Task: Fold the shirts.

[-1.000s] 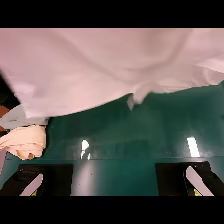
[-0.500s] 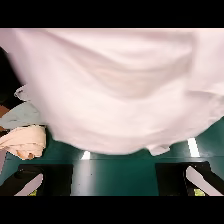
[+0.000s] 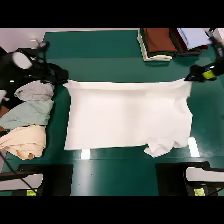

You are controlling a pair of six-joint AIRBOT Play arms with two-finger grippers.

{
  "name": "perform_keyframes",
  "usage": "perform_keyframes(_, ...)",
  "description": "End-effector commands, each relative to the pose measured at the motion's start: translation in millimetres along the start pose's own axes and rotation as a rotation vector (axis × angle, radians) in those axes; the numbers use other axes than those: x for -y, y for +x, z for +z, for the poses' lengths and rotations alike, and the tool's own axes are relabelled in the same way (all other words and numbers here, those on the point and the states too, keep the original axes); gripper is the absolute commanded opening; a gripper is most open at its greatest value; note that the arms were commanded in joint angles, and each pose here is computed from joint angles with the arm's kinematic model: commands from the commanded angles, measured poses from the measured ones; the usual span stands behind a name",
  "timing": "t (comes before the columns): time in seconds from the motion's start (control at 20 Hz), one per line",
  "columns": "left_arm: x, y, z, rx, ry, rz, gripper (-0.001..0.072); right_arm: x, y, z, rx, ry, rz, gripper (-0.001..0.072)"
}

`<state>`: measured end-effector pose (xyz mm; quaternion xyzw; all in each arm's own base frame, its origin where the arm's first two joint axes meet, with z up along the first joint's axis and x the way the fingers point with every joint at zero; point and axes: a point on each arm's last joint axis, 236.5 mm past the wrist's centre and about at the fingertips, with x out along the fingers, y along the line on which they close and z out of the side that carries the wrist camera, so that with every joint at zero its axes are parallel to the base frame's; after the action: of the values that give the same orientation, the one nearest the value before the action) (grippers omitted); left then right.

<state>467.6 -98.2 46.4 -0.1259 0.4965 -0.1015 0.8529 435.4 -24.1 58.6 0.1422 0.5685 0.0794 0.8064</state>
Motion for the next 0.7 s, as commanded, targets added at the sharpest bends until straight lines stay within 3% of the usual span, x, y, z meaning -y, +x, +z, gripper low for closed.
perform_keyframes(0.0,-14.8,40.7,18.7,0.068,-0.023,0.016,0.0025,9.1,56.2,23.1,-0.013,-0.013,-0.015,0.0015)
perform_keyframes(0.25,-3.9,23.2,28.7,0.052,0.009,0.003,0.0026,8.0,33.9,49.9,0.039,-0.070,-0.043,0.0016)
perform_keyframes(0.4,-8.0,28.1,-15.5,-0.117,0.038,0.007,0.0025,36.9,26.3,14.6,-0.035,-0.100,-0.179,0.0015)
perform_keyframes(0.65,-20.7,50.4,-77.5,-0.272,-0.007,0.013,0.0025,50.3,47.2,-51.0,-0.107,-0.051,-0.180,0.0017)
